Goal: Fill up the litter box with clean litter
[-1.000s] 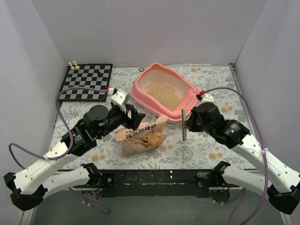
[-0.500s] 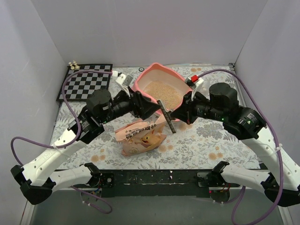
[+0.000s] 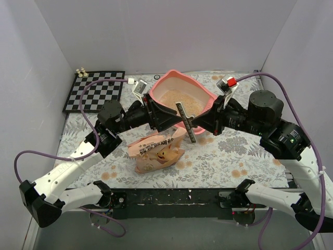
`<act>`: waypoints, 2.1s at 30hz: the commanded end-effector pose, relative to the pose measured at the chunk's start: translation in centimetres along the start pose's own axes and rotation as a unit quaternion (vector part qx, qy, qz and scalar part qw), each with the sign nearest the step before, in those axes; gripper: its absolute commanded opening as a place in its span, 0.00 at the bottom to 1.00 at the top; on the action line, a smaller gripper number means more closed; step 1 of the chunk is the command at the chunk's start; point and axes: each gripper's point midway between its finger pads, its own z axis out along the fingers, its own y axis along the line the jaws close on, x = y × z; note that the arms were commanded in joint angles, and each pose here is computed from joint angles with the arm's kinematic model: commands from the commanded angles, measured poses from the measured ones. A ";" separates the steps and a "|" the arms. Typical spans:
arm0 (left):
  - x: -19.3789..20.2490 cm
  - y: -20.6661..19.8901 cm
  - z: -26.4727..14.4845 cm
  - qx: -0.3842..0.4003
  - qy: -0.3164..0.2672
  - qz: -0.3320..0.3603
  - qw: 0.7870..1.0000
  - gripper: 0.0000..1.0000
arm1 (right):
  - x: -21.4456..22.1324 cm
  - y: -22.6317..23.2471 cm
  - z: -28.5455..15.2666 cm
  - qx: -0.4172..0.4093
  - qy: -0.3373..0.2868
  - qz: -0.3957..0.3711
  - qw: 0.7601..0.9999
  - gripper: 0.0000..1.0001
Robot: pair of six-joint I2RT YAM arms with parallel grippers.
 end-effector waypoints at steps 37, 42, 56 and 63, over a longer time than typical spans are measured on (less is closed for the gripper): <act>-1.5 -3.5 -3.1 0.102 -0.039 0.091 0.990 0.00 | 2.2 0.9 0.7 -0.043 0.027 0.010 0.999 0.53; -0.3 -4.7 -4.5 0.121 -0.018 0.096 0.988 0.00 | 2.1 1.5 -1.5 -0.049 0.003 -0.019 0.999 0.64; 1.7 -5.6 -5.4 0.158 0.023 0.087 0.983 0.00 | 2.4 4.9 1.2 -0.183 0.013 -0.002 0.983 0.79; 1.2 -5.4 -5.0 0.151 0.018 0.083 0.985 0.00 | 3.5 5.2 2.3 -0.213 0.016 0.017 0.977 0.80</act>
